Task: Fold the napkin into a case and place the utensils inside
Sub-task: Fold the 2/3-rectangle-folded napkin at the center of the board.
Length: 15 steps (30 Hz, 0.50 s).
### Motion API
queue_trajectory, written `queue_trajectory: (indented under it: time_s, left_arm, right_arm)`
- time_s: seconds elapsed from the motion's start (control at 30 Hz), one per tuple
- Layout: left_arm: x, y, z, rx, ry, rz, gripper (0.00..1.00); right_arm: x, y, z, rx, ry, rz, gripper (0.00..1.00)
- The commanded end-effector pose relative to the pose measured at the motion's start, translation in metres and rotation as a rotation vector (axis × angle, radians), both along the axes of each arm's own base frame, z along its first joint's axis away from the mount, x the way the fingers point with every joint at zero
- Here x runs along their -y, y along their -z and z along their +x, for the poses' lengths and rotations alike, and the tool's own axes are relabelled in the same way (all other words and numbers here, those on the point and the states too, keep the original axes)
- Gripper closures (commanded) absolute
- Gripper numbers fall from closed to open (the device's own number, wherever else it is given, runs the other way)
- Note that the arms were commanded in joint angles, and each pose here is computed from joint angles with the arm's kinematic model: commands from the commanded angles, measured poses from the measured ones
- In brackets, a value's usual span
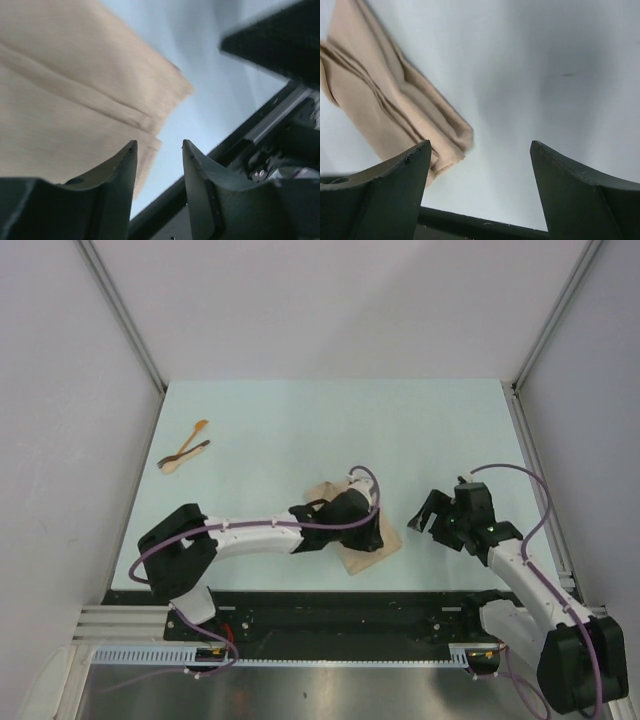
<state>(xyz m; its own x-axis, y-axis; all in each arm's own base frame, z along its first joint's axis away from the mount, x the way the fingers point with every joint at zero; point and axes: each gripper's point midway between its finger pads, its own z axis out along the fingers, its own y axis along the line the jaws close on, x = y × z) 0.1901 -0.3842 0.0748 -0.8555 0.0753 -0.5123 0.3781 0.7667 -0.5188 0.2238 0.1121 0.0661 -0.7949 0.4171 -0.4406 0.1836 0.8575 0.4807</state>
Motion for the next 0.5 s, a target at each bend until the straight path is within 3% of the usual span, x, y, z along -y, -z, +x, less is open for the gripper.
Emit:
queue_trajectory:
  time_s: [0.0, 0.07, 0.1, 0.23, 0.33, 0.47]
  left_arm:
    - [0.019, -0.014, 0.002, 0.259, 0.035, 0.176, 0.52]
    - [0.035, -0.023, 0.006, 0.298, 0.022, 0.224, 0.52]
    - [0.033, -0.004, -0.002, 0.285, 0.042, 0.31, 0.52]
    - [0.045, 0.011, -0.001, 0.311, 0.003, 0.419, 0.51]
    - [0.047, 0.023, -0.001, 0.312, -0.037, 0.515, 0.51]
    - [0.062, 0.024, -0.005, 0.323, -0.037, 0.524, 0.5]
  right_arm:
    - [0.029, -0.006, -0.002, -0.008, 0.182, 0.033, 0.15]
    - [0.049, -0.004, -0.001, -0.019, 0.267, -0.007, 0.14]
    - [0.06, -0.002, -0.003, -0.038, 0.319, -0.014, 0.14]
    - [0.082, -0.005, 0.002, -0.052, 0.422, 0.025, 0.14]
    - [0.092, -0.013, 0.008, -0.029, 0.442, 0.032, 0.13]
    - [0.093, -0.019, 0.012, -0.002, 0.42, 0.043, 0.13]
